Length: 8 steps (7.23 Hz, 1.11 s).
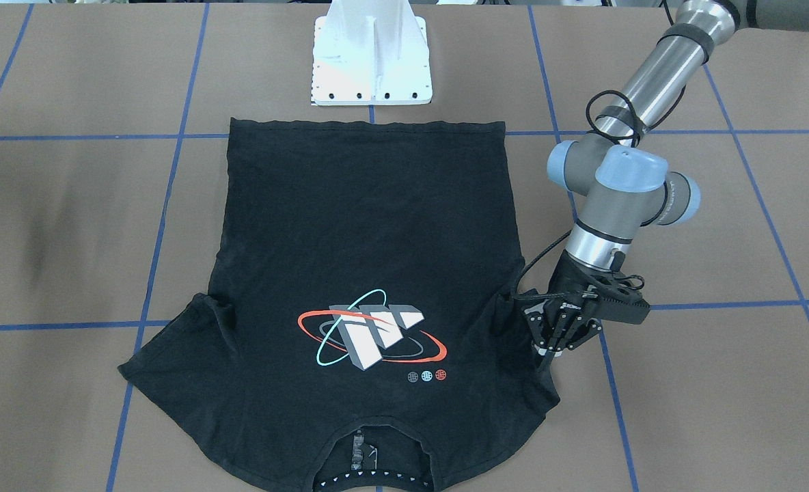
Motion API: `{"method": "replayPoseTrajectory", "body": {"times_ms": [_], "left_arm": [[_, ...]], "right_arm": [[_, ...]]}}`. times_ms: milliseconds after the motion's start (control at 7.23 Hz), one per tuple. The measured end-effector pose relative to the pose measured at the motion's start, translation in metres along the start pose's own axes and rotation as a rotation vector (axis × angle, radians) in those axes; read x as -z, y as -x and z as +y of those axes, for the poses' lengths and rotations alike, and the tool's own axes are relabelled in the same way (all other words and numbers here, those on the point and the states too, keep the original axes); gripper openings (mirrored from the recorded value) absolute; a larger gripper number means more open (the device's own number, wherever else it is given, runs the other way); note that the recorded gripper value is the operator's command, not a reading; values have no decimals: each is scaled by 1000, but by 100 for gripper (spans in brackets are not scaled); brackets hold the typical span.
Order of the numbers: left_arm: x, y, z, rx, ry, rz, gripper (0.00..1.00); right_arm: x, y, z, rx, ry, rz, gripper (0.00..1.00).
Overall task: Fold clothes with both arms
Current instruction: 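Reach the left gripper over the shirt toward the collar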
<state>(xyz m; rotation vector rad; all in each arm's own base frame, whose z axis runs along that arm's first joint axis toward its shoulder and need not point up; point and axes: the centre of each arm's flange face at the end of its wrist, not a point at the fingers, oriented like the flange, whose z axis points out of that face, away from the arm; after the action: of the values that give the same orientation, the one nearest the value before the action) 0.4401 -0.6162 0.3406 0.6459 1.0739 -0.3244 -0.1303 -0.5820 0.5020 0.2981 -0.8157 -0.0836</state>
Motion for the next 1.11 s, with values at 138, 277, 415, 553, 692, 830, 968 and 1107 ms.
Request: {"method": "replayPoseTrajectory", "body": {"times_ms": [138,277,415,553,692,830,968,1107], "left_arm": [[-7,-33,10,47,24,11,0],[-16,-63,22,83,46,22,0],[-29,-88,30,112,62,26,0],[-39,-105,37,131,75,24,0],[-45,-116,40,138,82,23,0],[-47,-121,41,141,85,24,33],[-48,-123,40,142,84,24,99],[-48,-123,40,140,83,25,100]], "right_arm": [[0,0,0,0,-1,0,100],[0,0,0,0,0,0,100],[0,1,0,-1,0,0,100],[0,1,0,-1,0,-1,100],[0,1,0,0,1,-1,100],[0,1,0,0,1,-2,100],[-1,1,0,0,2,-2,100],[-2,3,0,-2,4,-2,100]]}}
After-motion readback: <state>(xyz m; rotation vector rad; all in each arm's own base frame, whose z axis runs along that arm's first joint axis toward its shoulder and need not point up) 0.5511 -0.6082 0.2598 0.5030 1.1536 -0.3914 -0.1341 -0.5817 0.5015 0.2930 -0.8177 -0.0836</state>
